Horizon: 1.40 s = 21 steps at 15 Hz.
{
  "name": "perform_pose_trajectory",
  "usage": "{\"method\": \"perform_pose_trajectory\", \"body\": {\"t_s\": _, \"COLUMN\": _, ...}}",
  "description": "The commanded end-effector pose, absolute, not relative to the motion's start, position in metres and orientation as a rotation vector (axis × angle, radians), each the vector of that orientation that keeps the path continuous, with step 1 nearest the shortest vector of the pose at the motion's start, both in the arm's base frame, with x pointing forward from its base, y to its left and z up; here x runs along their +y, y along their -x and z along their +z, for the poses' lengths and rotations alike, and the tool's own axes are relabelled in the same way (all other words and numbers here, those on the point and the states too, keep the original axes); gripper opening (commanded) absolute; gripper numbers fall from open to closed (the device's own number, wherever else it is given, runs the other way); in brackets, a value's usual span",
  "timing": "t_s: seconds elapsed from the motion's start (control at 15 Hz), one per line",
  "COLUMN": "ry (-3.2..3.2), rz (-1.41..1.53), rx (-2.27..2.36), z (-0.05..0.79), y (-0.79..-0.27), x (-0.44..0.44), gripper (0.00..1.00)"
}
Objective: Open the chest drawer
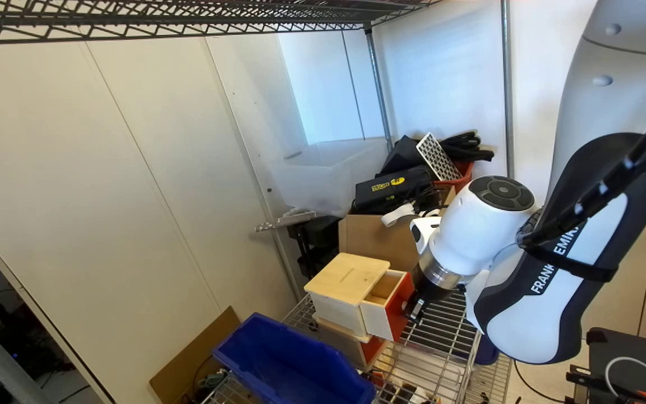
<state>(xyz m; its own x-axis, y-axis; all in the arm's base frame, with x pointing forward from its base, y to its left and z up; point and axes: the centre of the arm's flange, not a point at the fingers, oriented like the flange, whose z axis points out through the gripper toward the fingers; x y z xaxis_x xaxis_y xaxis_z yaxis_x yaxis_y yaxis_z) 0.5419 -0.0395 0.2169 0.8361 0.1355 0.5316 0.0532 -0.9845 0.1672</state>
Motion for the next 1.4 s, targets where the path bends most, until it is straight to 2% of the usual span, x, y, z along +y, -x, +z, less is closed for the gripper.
{"method": "perform_pose_trajectory", "body": {"t_s": 0.0, "ry": -2.858, "rz": 0.885, "rx": 0.173, "z": 0.2288, "y": -0.5359, "x": -0.0372, "gripper": 0.07}}
{"method": "perform_pose_trajectory", "body": {"t_s": 1.33, "ry": -2.859, "rz": 0.891, "rx": 0.164, "z": 0.2312, "y": -0.5331, "x": -0.037, "gripper": 0.07}}
